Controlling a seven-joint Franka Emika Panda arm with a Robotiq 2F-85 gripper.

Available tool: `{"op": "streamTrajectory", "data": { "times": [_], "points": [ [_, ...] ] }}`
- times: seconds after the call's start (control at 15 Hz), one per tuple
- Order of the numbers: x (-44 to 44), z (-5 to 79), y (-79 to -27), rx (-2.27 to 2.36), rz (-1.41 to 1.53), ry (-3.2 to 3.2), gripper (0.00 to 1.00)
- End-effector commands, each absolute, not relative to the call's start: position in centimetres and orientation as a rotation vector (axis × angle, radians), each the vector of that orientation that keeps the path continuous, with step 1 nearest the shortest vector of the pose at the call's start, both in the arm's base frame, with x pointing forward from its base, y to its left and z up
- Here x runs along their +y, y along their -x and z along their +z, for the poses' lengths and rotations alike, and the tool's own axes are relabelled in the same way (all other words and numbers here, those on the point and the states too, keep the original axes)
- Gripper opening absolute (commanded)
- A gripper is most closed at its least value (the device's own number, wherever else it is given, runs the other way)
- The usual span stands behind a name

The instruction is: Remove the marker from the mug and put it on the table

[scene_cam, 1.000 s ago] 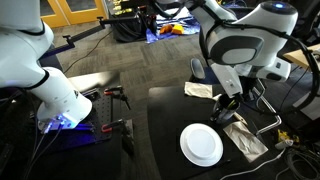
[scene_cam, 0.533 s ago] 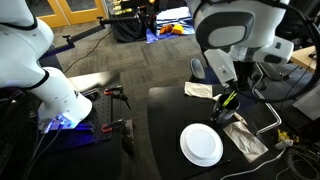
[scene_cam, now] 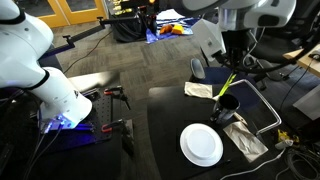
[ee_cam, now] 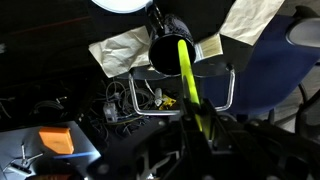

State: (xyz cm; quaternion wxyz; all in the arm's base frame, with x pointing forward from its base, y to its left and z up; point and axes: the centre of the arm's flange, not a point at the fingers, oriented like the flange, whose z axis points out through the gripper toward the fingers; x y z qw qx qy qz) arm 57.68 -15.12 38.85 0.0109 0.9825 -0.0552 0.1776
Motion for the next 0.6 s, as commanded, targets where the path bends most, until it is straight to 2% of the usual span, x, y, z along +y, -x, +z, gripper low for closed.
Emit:
{"op": "streamTrajectory", "data": {
  "times": [0.0, 0.53],
  "points": [
    [-13.3, 41.9, -53.6, -0.143, 0.575, -3.071, 0.04],
    [-9.6, 40.6, -52.0, -0.075, 0.309, -3.081, 0.04]
  ]
}}
